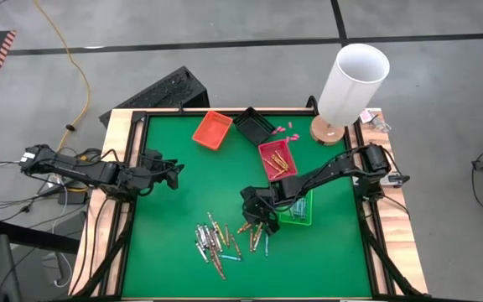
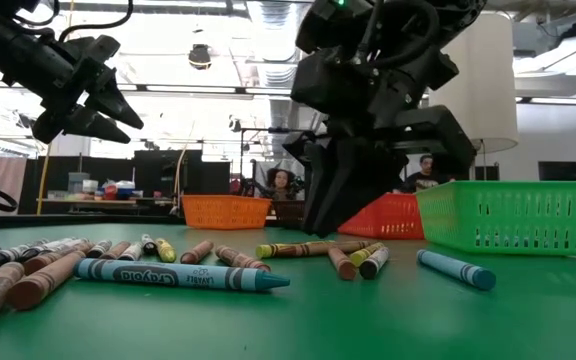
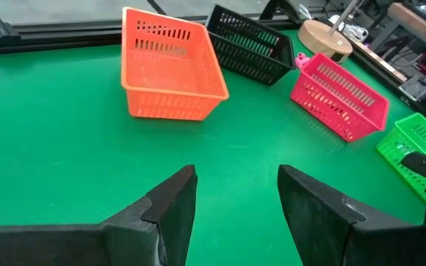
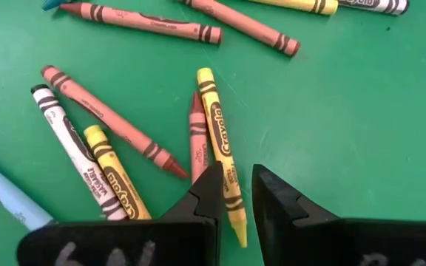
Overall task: Sort crayons
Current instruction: Put the yellow crayon into the red bin
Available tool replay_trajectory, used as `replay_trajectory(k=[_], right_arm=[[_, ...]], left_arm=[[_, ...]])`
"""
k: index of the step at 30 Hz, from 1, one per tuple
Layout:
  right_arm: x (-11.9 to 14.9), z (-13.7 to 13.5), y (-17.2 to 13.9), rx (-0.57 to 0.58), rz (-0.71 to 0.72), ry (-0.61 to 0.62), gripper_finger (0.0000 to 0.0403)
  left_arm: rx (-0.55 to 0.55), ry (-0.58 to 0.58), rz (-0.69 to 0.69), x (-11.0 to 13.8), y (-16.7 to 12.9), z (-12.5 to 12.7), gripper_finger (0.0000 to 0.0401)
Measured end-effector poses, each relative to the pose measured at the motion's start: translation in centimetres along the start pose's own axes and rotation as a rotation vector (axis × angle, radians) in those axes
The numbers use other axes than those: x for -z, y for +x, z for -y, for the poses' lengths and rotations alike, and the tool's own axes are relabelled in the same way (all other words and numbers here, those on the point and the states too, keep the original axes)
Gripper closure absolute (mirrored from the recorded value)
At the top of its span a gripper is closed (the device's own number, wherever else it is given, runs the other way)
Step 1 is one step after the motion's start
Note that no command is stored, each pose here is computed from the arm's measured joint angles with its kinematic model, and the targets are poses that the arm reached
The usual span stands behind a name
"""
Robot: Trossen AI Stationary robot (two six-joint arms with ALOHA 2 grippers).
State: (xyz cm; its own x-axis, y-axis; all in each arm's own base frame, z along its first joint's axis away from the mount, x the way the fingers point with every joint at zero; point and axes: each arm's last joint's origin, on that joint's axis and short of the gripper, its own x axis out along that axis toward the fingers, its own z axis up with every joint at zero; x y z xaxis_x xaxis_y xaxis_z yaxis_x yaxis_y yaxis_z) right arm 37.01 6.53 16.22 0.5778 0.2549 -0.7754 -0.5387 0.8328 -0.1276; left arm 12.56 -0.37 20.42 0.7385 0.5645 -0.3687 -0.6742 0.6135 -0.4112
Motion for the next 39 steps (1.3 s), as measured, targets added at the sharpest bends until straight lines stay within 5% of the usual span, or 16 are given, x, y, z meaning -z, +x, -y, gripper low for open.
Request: replay_trajectory(k=[20, 39], right_arm=[[0.9, -0.1, 1.3, -0.019, -0.054, 0.018, 0.0337], [1.3, 0.1, 1.2, 0.052, -0.115, 0.140, 0.0398]], left_arm=[[0.000, -0.007, 0.000, 0.0, 0.0, 0.0, 0.0221], [0.000, -0.007, 0.000, 0.0, 0.0, 0.0, 0.0221]])
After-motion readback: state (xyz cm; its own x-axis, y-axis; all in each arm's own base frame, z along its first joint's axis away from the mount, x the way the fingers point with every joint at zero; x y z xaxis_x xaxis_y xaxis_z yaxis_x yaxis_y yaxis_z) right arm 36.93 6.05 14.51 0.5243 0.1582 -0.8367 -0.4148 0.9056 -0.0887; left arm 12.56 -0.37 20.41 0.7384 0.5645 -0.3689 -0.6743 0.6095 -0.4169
